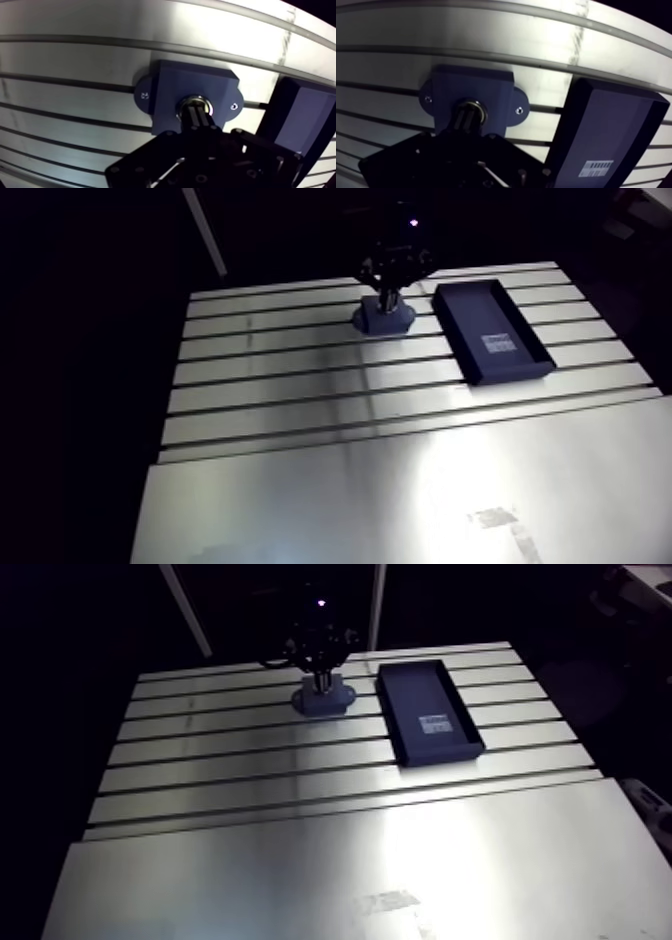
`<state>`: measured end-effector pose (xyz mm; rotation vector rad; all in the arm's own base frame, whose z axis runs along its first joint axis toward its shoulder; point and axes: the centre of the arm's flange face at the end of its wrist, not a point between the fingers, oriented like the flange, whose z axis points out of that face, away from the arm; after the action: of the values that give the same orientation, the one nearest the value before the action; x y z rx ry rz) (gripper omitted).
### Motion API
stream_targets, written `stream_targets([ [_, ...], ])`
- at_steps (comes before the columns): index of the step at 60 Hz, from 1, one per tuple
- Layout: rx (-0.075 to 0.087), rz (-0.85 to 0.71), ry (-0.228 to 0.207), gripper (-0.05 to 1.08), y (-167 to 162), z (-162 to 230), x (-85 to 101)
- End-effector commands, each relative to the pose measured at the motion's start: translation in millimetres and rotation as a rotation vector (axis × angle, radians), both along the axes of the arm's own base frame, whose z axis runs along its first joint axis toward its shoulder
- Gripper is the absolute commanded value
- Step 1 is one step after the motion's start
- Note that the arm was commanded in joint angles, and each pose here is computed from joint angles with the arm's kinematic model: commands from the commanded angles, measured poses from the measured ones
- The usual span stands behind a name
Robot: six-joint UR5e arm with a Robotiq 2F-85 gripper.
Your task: Pick up the bearing and press it into the housing until flush.
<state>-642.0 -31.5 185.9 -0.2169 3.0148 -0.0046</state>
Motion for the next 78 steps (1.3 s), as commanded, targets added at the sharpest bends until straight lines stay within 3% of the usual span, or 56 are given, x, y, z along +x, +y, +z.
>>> stream_targets([
  [1, 0.000, 0.001, -0.001, 1.08, -0.7, -0.7, -0.2],
  [78, -0.002, 0.020, -0.010, 1.08, -4.6, -6.1, 0.4],
])
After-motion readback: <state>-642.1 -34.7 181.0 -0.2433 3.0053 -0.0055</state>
